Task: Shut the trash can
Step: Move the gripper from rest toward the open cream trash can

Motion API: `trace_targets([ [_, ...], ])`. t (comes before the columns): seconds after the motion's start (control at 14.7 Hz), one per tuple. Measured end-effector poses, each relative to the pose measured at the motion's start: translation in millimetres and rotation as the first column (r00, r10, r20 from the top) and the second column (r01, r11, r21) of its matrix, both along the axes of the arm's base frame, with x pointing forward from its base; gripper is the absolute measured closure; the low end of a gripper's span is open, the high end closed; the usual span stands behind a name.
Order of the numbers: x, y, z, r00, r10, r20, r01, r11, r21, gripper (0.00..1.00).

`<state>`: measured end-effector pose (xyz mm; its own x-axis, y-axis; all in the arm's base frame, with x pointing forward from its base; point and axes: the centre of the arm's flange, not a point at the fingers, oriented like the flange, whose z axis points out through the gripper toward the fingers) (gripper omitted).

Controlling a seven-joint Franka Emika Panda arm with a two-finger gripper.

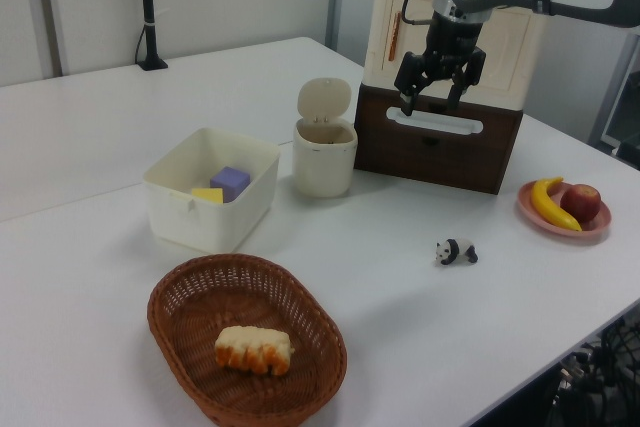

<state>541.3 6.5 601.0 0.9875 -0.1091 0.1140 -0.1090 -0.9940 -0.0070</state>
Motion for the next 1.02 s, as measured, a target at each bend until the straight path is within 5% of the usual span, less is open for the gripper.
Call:
trace_targets([
  [0.75, 3.7, 1.6, 2.7, 0.999, 0.026, 0.033, -0.028, 0.999, 0.034, 0.03],
  [1.02, 9.6, -5.3, 6.2, 0.997, 0.001, 0.082, -0.008, 0.996, 0.086, 0.68],
])
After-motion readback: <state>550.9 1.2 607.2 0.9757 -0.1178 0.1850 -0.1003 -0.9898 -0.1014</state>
